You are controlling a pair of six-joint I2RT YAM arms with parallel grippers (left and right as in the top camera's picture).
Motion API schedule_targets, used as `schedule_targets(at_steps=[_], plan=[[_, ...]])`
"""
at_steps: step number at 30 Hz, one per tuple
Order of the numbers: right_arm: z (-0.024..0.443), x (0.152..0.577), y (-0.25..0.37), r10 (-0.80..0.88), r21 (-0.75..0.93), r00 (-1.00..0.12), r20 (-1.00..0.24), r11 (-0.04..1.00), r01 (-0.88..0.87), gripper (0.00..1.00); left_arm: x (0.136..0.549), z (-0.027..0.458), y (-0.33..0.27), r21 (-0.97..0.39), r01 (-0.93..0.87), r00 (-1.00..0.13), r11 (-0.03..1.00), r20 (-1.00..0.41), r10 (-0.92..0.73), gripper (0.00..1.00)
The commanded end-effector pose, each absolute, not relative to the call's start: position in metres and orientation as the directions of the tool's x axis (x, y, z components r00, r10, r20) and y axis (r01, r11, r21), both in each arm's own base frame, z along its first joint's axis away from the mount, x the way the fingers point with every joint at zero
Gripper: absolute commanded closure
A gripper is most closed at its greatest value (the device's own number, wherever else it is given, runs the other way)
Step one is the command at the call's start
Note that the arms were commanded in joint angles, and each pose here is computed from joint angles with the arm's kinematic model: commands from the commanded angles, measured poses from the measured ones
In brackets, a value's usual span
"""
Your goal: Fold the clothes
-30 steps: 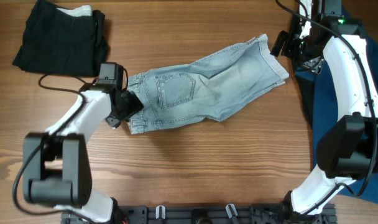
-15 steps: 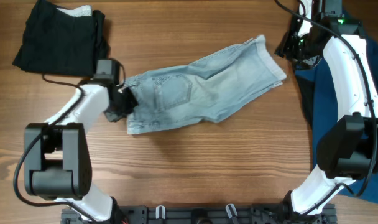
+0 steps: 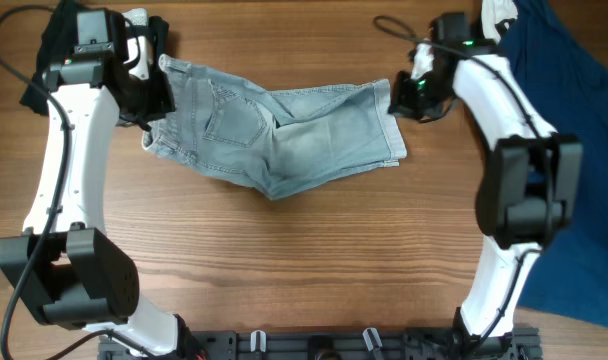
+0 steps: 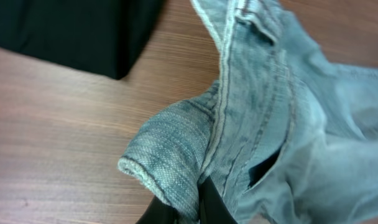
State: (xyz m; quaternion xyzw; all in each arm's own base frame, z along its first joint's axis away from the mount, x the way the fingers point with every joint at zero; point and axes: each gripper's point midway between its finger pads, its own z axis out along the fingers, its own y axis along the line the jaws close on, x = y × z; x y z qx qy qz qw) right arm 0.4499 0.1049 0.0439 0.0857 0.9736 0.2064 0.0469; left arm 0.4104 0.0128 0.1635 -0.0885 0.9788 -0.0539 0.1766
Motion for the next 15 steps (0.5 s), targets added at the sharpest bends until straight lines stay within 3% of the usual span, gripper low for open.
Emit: schedule_targets(at_steps=[1,7,15], plan=[[0.005,0.440,0.126,0.221,0.483,-0.971,0.093,0.843,0.238,0.96,0.412,0.185,-0.035,-0.154,0.040,-0.919,0.987,-0.393,-0.024,0.96],[-0.026,0.432,0.126,0.227,0.466,-0.960,0.166,0.839,0.279,0.96,0.405,0.187,-0.102,-0.143,0.208,-0.902,0.968,-0.410,0.133,0.96],[-0.028,0.433,0.125,0.248,0.464,-0.953,0.173,0.833,0.301,0.96,0.403,0.197,-0.201,-0.291,0.230,-0.881,0.929,-0.467,0.072,0.96]])
